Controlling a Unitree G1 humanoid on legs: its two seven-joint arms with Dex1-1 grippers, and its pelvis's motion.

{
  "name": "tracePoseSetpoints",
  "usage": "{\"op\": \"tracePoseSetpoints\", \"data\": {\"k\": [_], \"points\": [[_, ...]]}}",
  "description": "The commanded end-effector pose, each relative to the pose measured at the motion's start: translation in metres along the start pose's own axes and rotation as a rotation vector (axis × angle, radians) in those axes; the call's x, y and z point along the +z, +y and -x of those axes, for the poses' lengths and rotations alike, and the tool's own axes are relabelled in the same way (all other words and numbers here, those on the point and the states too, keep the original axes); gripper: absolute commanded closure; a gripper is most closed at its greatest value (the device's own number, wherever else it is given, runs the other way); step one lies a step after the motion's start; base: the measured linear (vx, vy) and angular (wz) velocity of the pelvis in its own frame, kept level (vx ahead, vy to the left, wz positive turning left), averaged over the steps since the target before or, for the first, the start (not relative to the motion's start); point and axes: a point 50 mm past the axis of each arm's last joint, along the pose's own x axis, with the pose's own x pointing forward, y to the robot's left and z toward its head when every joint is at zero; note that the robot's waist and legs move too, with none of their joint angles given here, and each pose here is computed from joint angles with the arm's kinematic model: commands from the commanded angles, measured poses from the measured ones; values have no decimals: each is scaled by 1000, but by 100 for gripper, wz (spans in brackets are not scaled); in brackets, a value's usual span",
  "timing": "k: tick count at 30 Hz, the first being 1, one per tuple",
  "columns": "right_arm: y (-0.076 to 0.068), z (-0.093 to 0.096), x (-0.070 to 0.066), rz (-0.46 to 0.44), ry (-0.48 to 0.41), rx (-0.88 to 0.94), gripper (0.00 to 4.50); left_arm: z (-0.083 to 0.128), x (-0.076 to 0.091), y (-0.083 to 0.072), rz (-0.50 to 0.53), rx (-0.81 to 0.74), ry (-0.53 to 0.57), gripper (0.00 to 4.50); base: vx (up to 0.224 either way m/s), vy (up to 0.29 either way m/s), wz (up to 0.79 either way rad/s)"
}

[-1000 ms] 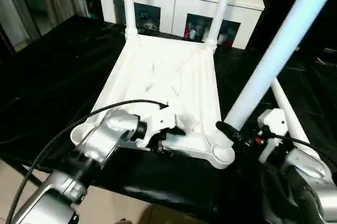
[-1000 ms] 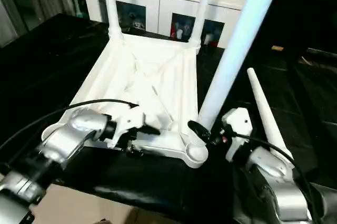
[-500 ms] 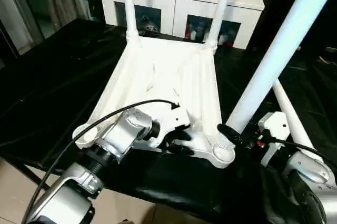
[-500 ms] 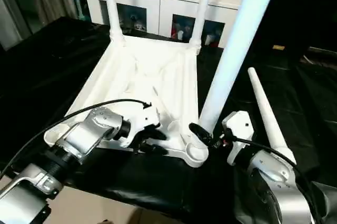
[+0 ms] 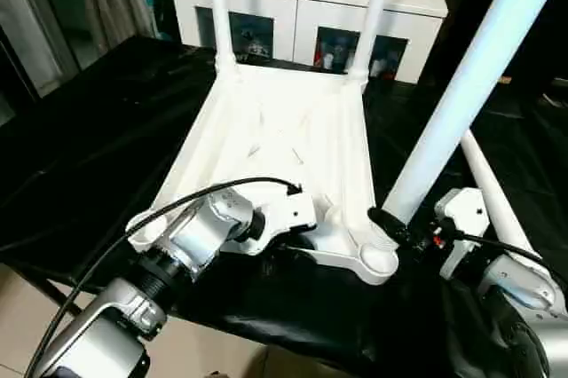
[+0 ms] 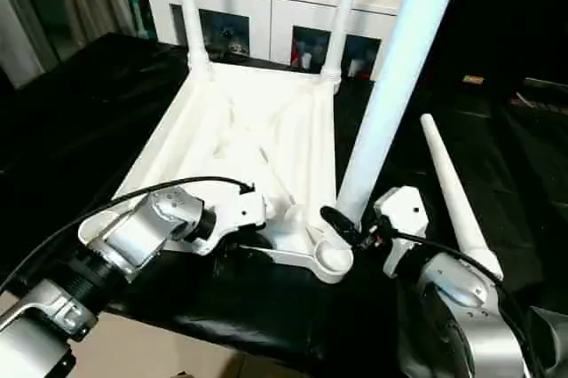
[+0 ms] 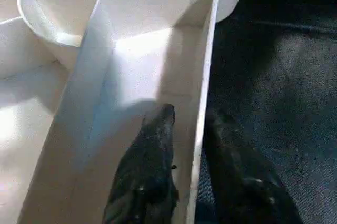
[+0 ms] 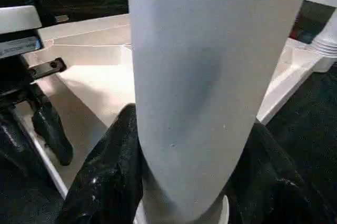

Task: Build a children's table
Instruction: Pick table leg

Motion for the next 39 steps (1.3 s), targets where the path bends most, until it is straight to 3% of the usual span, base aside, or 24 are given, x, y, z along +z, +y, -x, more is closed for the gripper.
{"op": "tracePoseSetpoints", "data": {"k": [1, 5, 9, 12, 16, 24, 27, 33, 39], "points": [[1, 1, -10, -9, 59, -7, 265, -1, -3, 1, -4, 1, 28, 374, 0, 0, 0], [1, 3, -8, -21, 43, -20, 265, -4, -5, 0, 26, -6, 3, 417, 0, 0, 0], [2, -2, -3, -50, -2, -34, 265, 2, -18, -3, 105, -20, -40, 446, 0, 0, 0], [2, -6, 0, -114, -51, -52, 265, 16, -36, -8, 164, 0, -51, 449, 0, 0, 0], [4, -15, -3, -157, -53, -22, 265, 37, -54, -16, 240, 59, -52, 449, 4, -7, -5], [4, -31, 1, -178, -61, 36, 265, 58, -73, -36, 303, 146, -31, 449, 0, 0, 0], [4, -36, 3, -196, -73, 51, 266, 57, -69, -38, 274, 164, -52, 450, 0, 0, 0], [7, -53, 8, -250, -92, 111, 266, 36, -36, -32, 133, 169, -202, 450, 0, 0, 0], [9, -67, 15, -235, -85, 149, 266, 27, -36, -27, 119, 146, -164, 450, 0, 0, 0]]}}
